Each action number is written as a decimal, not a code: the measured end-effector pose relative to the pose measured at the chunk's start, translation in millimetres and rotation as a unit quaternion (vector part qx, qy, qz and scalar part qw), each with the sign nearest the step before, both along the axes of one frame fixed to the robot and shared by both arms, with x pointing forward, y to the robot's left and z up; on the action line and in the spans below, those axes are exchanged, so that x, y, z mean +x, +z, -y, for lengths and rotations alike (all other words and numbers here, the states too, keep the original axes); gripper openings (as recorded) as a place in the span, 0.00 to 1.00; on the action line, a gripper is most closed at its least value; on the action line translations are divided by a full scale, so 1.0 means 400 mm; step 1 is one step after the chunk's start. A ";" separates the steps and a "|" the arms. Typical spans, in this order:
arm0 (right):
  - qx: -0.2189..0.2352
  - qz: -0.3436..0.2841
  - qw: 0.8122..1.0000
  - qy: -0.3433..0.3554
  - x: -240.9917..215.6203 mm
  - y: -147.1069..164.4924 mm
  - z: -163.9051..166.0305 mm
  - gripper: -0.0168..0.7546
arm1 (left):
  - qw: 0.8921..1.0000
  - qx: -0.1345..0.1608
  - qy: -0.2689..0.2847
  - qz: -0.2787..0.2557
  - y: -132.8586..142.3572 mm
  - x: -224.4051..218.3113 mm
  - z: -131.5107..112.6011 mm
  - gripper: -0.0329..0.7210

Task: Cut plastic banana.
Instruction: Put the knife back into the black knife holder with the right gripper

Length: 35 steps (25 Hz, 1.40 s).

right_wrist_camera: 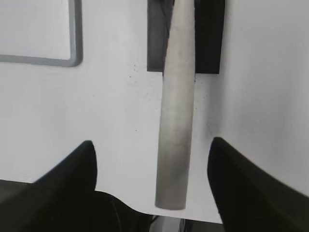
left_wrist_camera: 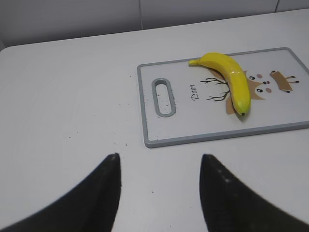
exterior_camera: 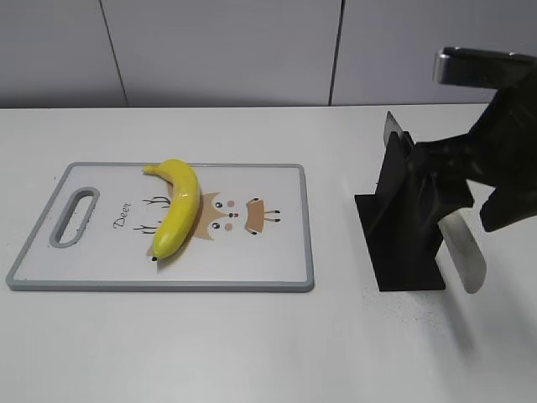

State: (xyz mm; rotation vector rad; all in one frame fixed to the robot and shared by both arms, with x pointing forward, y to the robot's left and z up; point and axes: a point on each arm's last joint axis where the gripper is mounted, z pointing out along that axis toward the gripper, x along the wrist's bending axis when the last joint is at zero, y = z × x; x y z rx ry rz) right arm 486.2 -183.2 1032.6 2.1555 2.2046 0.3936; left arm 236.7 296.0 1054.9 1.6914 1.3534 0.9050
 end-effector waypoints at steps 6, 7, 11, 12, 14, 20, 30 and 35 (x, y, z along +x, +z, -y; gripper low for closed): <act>0.020 0.091 0.994 0.059 -0.059 0.120 0.025 0.75 | 1.000 0.000 0.000 0.000 0.000 0.000 0.000 0.72; 0.020 0.111 0.991 0.078 -0.074 0.142 0.031 0.75 | 1.000 0.000 0.000 0.000 0.000 0.000 0.000 0.72; 0.013 0.188 0.971 0.149 -0.137 0.217 0.059 0.74 | 1.000 0.000 0.000 0.000 0.000 0.000 0.000 0.72; 0.012 0.207 0.965 0.162 -0.154 0.234 0.067 0.74 | 1.000 0.000 0.000 0.000 0.000 0.000 0.000 0.72; 0.009 0.238 0.954 0.180 -0.184 0.263 0.080 0.74 | 1.000 0.000 0.000 0.000 0.000 0.000 0.000 0.73; 0.010 0.295 0.935 0.197 -0.267 0.294 0.117 0.74 | 1.000 0.000 0.000 0.000 0.000 0.000 0.000 0.73; 0.004 0.336 0.918 0.211 -0.399 0.170 0.176 0.74 | 1.000 0.000 0.000 0.000 0.000 0.000 0.000 0.73; 0.007 0.356 0.911 0.209 -0.461 0.107 0.204 0.74 | 1.000 -0.001 -0.001 -0.001 -0.001 0.000 0.000 0.77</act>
